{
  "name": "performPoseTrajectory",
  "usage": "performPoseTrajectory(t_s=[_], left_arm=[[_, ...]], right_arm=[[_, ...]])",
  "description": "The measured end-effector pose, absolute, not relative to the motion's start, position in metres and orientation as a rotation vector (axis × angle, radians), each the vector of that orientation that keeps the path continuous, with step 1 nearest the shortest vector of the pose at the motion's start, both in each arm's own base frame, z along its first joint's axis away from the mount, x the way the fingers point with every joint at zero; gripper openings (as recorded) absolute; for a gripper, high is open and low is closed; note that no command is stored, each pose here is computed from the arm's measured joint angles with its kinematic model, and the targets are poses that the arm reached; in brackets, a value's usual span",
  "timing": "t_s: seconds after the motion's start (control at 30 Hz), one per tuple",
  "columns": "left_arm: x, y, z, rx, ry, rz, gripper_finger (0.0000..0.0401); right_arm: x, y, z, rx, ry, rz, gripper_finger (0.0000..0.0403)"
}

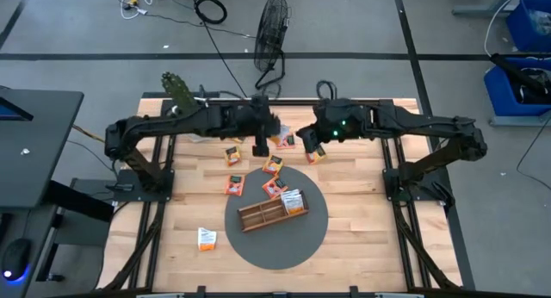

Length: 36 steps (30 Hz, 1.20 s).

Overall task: Pick & Place Tea
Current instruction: Put the top white tea bag into the right section of the wooden organizer

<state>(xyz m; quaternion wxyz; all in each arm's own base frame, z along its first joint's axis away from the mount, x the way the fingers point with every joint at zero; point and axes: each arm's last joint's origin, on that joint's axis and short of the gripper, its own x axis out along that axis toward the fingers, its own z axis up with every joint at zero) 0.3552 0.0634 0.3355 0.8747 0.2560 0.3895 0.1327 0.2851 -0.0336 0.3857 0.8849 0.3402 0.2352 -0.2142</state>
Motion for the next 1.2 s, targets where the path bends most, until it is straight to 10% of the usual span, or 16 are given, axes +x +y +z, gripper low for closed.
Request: performPoseTrajectory(t_s=[0.23, 0.53, 0.83, 1.2], left_arm=[[0.361, 0.027, 0.338, 0.627, 0.769, 0.234, 0.0001], [0.363, 0.007, 0.343, 0.676, 0.726, 0.218, 0.0001], [0.362, 0.007, 0.343, 0.692, 0.733, 0.232, 0.0001], [0.363, 0.007, 0.343, 0.684, 0.728, 0.232, 0.0005]], right_arm=[[0.286, -0.053, 0.377, 0.798, 0.573, -0.395, 0.0223], [0.301, -0.055, 0.360, 0.847, 0.671, -0.292, 0.0235], [0.307, -0.055, 0.356, 0.859, 0.693, -0.251, 0.0179], [0.306, -0.054, 0.356, 0.811, 0.710, -0.198, 0.0010]])
